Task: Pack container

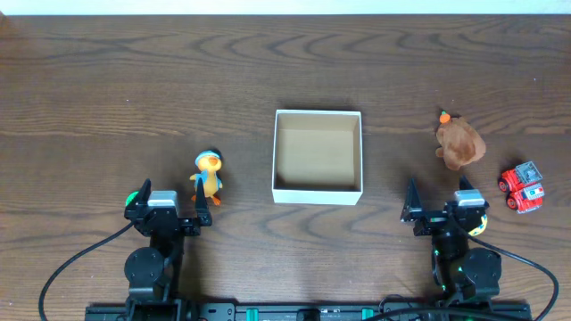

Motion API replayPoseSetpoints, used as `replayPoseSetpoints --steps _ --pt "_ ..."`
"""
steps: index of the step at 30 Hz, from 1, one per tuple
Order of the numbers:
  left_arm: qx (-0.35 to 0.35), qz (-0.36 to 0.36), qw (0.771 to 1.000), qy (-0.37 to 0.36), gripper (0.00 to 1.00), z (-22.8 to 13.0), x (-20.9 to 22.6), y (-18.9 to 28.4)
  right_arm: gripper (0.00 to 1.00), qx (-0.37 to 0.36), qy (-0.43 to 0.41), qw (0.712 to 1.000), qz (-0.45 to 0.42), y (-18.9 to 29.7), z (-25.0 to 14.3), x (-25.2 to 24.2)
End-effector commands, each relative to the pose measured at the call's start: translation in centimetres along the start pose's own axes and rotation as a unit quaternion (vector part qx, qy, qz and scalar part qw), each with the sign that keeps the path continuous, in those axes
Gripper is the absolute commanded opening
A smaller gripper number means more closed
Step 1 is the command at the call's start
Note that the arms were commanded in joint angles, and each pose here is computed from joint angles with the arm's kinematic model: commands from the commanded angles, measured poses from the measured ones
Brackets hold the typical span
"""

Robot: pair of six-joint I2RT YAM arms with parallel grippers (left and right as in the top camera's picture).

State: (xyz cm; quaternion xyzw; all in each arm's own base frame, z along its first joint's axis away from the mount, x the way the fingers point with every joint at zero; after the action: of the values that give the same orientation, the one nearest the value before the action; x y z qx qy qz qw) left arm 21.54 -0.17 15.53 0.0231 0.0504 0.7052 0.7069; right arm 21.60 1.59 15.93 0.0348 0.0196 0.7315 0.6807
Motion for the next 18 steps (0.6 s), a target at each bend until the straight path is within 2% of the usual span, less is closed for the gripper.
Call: replayPoseSetpoints --steps 1,6,12,18 --pt "0.024 0.014 0.999 0.021 0.98 -1.4 0.4 0.0 0.99 0.013 -0.028 1.000 0.000 -0.1 -0.6 -0.1" --pt "0.045 0.018 0.992 0.115 0.98 -1.1 0.4 0.3 0.99 0.037 -0.037 0.998 0.036 -0.3 -0.9 1.0" --pt "0.071 0.003 0.991 0.117 0.98 3.4 -0.3 1.2 0.99 0.078 -0.051 0.995 0.030 0.0 3.2 1.0" --pt "0.150 0.015 0.982 0.115 0.98 7.6 -0.5 1.3 0.99 0.154 -0.042 0.987 0.010 -0.5 9.1 0.0"
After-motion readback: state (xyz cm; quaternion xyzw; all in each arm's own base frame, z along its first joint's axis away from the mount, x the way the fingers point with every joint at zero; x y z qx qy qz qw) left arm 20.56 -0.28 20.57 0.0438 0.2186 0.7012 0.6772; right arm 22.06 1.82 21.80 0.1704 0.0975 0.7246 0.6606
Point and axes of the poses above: each gripper's point midway between its finger pads, its own y axis back along the fingers, its own x axis along the line the jaws close on, z = x × y, the point moved 3 cm from there along y, back along the fingers, and after that the axes turned 3 degrees about y, right-handed, at the moved point
